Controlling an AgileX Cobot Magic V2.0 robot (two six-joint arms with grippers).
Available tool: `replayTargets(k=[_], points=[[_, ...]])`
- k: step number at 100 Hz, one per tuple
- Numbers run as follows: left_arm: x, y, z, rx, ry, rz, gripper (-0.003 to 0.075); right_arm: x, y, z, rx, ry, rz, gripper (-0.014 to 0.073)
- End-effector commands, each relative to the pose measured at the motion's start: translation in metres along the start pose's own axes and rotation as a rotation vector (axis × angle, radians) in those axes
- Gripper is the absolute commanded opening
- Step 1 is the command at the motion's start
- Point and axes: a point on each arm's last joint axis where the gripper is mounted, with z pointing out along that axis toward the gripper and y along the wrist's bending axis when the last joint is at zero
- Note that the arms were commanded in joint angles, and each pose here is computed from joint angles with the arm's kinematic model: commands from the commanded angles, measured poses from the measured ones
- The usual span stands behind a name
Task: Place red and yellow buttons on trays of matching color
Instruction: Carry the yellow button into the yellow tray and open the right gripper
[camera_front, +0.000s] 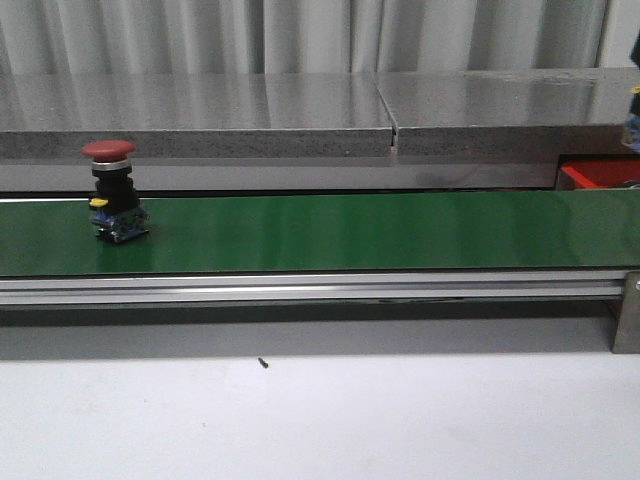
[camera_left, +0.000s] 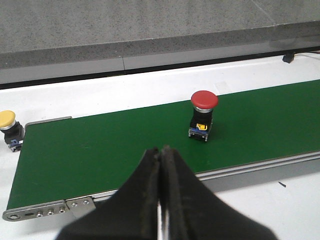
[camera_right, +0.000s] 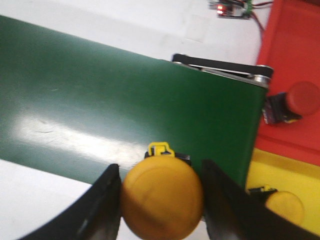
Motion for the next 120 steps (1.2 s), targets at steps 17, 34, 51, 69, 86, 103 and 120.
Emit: replayTargets(k=[17,34,51,69,86,103,120], points=[[-0.014,0.000,-0.004,-0.006,-0.092,-0.007,-0.0019,0.004,-0.051,-0.015,0.153,-0.120,0.146,0.0010],[-0.014,0.000,-0.004,-0.006,-0.092,-0.007,-0.0019,0.016,-0.083,-0.013,0.236,-0.123,0.243,0.0010],[-0.014,0.000,-0.004,-0.006,-0.092,-0.007,-0.0019,0.025,-0.113,-0.012,0.307,-0.131,0.359,0.0010],[-0.014,0.000,-0.004,-0.006,-0.092,-0.007,-0.0019,0.036,-0.140,-0.004,0.358,-0.113,0.474,0.0010],[-0.014,0.000,-0.004,-0.006,-0.092,-0.007,-0.0019,0.049,-0.163,0.020,0.375,-0.055,0.563,0.0010],[-0.014,0.000,-0.004,-0.006,-0.092,-0.007,-0.0019,0.060,-0.178,0.051,0.368,0.003,0.637,0.0010],[-0.014,0.000,-0.004,-0.006,-0.092,-0.007,-0.0019,0.066,-0.183,0.075,0.338,0.036,0.684,0.0010]])
